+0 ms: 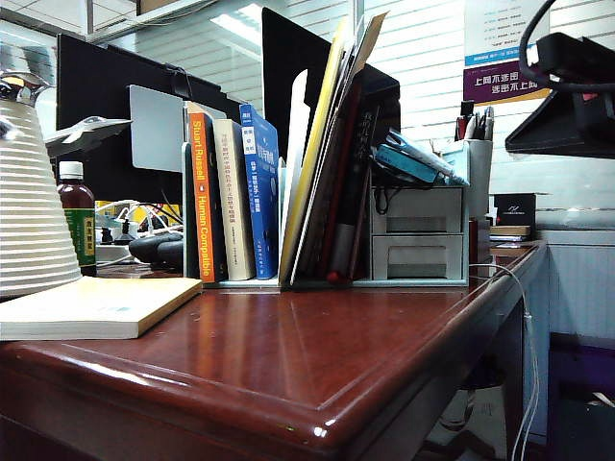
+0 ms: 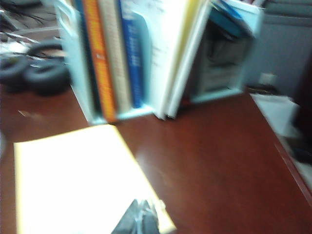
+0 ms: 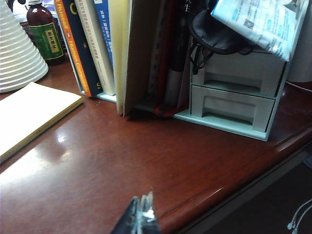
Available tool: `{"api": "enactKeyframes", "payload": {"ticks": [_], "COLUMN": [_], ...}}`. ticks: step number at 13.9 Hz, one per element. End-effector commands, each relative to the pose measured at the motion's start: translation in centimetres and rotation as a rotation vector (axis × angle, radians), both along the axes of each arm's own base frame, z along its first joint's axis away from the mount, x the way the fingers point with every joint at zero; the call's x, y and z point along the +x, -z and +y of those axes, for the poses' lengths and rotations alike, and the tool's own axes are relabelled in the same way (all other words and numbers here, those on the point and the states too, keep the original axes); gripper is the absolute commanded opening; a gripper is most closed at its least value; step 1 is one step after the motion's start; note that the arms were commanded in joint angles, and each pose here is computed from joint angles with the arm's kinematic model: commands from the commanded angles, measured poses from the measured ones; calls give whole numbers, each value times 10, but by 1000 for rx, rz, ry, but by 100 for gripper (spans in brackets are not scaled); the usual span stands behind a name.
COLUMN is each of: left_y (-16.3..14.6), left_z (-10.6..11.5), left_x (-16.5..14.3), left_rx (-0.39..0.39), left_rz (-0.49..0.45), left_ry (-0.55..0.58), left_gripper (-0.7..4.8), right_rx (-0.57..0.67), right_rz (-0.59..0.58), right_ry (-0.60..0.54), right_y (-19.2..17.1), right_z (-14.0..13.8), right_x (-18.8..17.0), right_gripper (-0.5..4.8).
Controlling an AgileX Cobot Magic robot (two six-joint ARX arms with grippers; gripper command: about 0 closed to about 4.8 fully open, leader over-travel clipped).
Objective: Pick up the blue book and put it on the bookshelf.
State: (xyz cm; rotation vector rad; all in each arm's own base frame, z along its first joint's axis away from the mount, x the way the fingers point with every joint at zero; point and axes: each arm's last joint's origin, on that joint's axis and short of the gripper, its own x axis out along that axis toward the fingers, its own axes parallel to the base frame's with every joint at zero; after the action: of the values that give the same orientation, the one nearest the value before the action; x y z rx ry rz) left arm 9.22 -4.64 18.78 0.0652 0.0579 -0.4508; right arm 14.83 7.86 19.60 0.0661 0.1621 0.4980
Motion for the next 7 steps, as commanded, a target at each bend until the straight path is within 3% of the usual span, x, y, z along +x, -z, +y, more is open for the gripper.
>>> {"api": "enactKeyframes", "payload": {"ticks": [1, 5, 7], "left_y": [-6, -5, 5], "left_z": [3, 21, 27], "left_x": [1, -5, -1], "left_rx": [-22, -54, -42], "left_rz": [-46, -121, -105], "left_ry": [-113, -213, -236], "left_gripper": [-6, -6, -6], "right_rx": [12, 12, 12], "right_rz": [-14, -14, -15], "right_ry": [-3, -3, -3], "right_y": [-3, -3, -3], "right_z": [0, 0, 0], "right_x": [0, 0, 0], "right_gripper": [-5, -5, -5]}}
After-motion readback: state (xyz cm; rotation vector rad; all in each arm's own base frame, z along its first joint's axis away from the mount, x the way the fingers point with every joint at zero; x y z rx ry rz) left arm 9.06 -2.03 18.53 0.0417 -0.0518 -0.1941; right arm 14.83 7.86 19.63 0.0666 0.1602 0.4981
